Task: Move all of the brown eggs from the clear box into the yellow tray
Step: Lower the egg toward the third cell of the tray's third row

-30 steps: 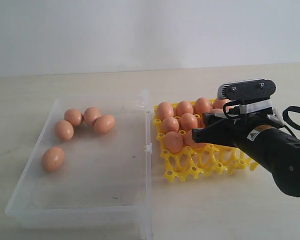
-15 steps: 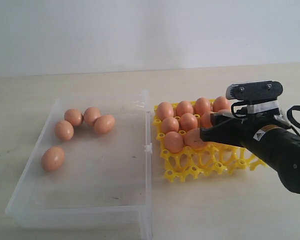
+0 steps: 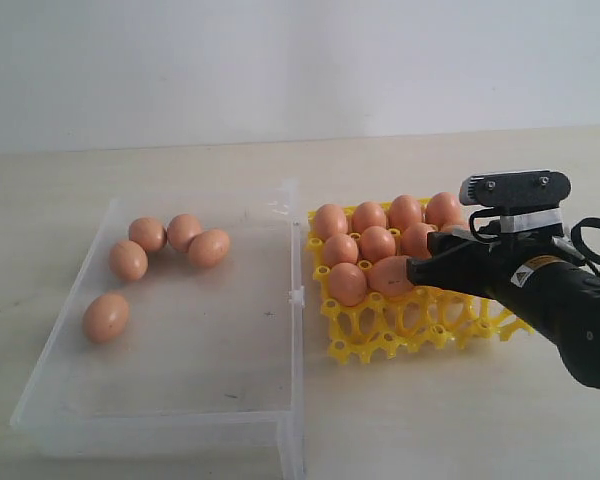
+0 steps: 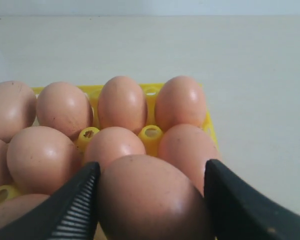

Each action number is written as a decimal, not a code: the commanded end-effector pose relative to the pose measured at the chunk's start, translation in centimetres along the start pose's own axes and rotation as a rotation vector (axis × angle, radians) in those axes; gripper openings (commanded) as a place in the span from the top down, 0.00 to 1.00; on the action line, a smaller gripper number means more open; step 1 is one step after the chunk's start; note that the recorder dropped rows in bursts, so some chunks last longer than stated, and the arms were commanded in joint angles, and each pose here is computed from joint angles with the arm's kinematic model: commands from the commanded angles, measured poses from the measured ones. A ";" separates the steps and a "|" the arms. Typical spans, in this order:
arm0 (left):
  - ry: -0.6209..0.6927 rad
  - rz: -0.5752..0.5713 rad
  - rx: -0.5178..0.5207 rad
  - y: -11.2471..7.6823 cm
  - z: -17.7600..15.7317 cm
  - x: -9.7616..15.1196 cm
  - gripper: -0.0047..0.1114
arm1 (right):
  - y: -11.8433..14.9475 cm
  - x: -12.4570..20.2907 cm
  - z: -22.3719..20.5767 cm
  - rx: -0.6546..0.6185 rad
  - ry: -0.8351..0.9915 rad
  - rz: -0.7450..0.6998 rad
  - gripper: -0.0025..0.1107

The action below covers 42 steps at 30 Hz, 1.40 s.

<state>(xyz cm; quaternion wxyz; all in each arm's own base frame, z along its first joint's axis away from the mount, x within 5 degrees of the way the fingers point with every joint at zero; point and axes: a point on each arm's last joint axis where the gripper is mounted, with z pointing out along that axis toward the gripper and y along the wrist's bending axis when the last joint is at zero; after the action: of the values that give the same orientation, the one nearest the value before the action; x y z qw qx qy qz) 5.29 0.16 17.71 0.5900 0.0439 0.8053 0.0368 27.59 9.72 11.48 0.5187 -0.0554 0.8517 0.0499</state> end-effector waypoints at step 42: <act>-0.016 -0.007 0.006 0.0 -0.1 -0.2 0.96 | 1.0 -0.1 0.9 -0.119 0.018 -0.058 0.83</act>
<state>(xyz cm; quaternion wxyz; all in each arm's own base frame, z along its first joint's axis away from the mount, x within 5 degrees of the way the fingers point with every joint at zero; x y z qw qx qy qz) 5.29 0.16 17.71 0.5900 0.0439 0.8053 0.0368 28.08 10.94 11.69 0.5118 -0.1098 0.8476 0.0869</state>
